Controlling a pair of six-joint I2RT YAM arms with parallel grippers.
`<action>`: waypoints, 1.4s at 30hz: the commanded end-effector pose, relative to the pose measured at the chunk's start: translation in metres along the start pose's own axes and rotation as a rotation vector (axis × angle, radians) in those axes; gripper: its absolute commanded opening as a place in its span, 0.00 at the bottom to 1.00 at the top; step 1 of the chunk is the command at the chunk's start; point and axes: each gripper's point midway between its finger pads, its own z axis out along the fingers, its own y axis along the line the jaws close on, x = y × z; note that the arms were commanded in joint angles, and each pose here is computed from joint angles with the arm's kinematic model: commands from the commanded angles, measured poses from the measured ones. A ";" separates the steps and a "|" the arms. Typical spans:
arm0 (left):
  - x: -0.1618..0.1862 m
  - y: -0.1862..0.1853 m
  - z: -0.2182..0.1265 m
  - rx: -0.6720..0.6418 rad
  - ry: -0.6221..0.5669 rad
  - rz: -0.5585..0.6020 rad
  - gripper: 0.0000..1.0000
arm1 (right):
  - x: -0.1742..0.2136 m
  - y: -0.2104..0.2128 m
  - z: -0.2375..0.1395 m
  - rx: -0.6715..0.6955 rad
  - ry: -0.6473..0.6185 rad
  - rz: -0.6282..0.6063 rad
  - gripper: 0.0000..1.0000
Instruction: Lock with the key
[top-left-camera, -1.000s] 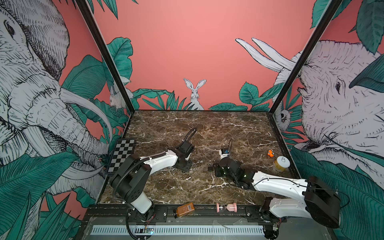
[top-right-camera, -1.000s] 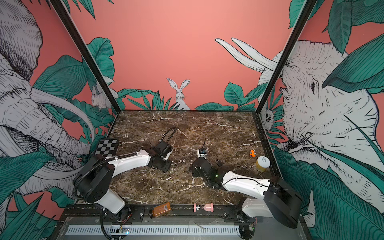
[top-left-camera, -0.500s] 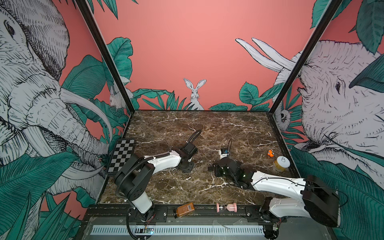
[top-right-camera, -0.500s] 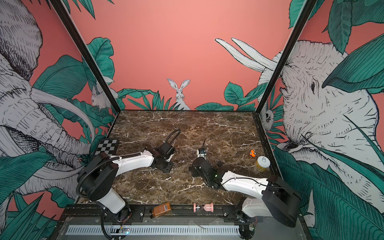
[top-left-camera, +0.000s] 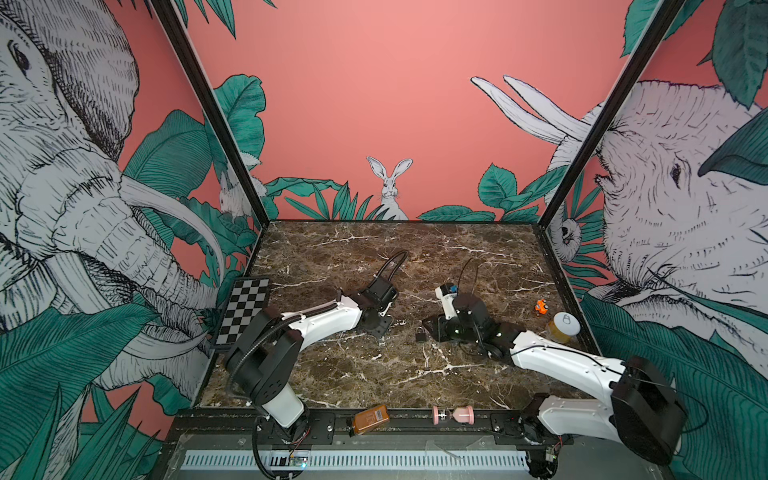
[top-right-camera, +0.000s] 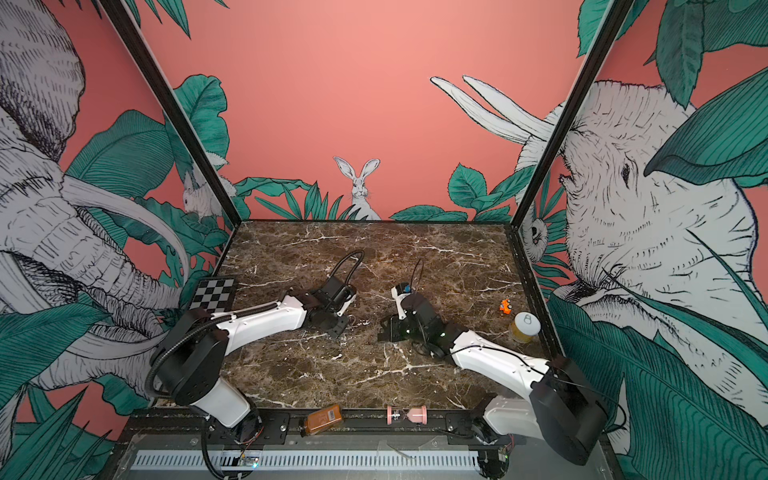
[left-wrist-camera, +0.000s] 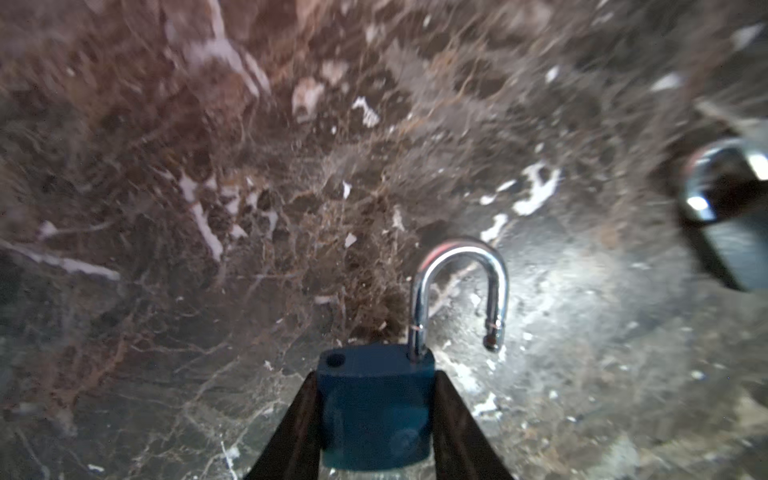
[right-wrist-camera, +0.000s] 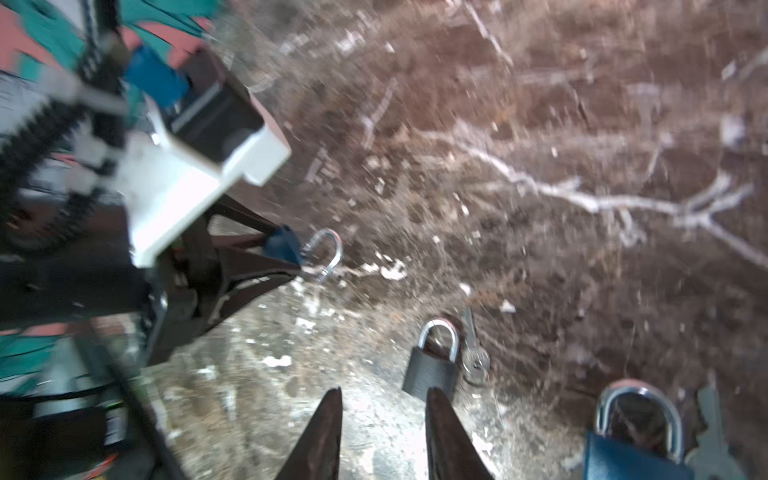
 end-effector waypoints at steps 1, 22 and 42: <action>-0.054 -0.026 -0.059 0.159 -0.279 0.132 0.00 | -0.008 0.034 -0.035 -0.235 0.068 -0.065 0.33; -0.090 -0.098 -0.139 0.408 -0.442 0.478 0.00 | -0.038 0.042 -0.089 -0.149 0.096 -0.136 0.37; -0.093 -0.110 -0.149 0.464 -0.483 0.479 0.00 | -0.039 0.068 -0.072 -0.367 0.118 -0.028 0.33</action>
